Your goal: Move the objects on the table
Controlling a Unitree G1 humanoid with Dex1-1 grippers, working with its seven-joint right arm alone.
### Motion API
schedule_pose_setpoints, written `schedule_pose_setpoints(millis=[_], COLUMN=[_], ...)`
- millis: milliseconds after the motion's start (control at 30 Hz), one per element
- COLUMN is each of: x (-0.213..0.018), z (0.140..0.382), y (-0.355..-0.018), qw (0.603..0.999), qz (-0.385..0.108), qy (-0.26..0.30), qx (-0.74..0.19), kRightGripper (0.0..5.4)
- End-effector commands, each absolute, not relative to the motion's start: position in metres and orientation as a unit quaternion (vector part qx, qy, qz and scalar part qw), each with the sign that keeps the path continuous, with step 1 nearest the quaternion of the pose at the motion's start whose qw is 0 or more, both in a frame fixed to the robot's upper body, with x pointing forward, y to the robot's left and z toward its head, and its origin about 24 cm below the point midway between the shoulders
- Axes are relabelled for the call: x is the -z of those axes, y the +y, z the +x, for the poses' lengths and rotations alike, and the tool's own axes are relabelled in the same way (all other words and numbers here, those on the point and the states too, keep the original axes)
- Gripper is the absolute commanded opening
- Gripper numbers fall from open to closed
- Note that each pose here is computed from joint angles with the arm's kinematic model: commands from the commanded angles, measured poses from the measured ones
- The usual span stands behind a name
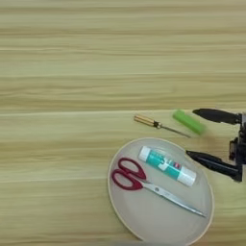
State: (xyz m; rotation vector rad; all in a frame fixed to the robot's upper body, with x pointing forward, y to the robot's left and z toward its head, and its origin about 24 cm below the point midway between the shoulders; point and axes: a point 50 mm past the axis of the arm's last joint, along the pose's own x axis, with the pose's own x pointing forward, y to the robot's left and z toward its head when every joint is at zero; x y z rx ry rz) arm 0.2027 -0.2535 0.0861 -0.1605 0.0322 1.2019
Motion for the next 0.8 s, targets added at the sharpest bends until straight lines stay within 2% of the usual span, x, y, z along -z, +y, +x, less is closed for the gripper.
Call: schedule_pose_setpoints(millis=[33, 133, 300, 500, 800], x=[-0.109, -0.106, -0.104, -0.084, -0.066], z=[0.199, 0.193, 0.184, 0.185, 0.198], y=[-0.25, -0.243, -0.229, -0.216, -0.208], qw=[0.811, 0.802, 0.778, 0.765, 0.781], qz=[-0.131, -0.147, -0.165, -0.204, -0.241], qy=[0.019, 0.04, 0.032, 0.082, 0.117], qx=[-0.571, -0.578, -0.605, -0.605, -0.565], kRightGripper=[5.38, 5.38, 5.38, 5.38, 5.38])
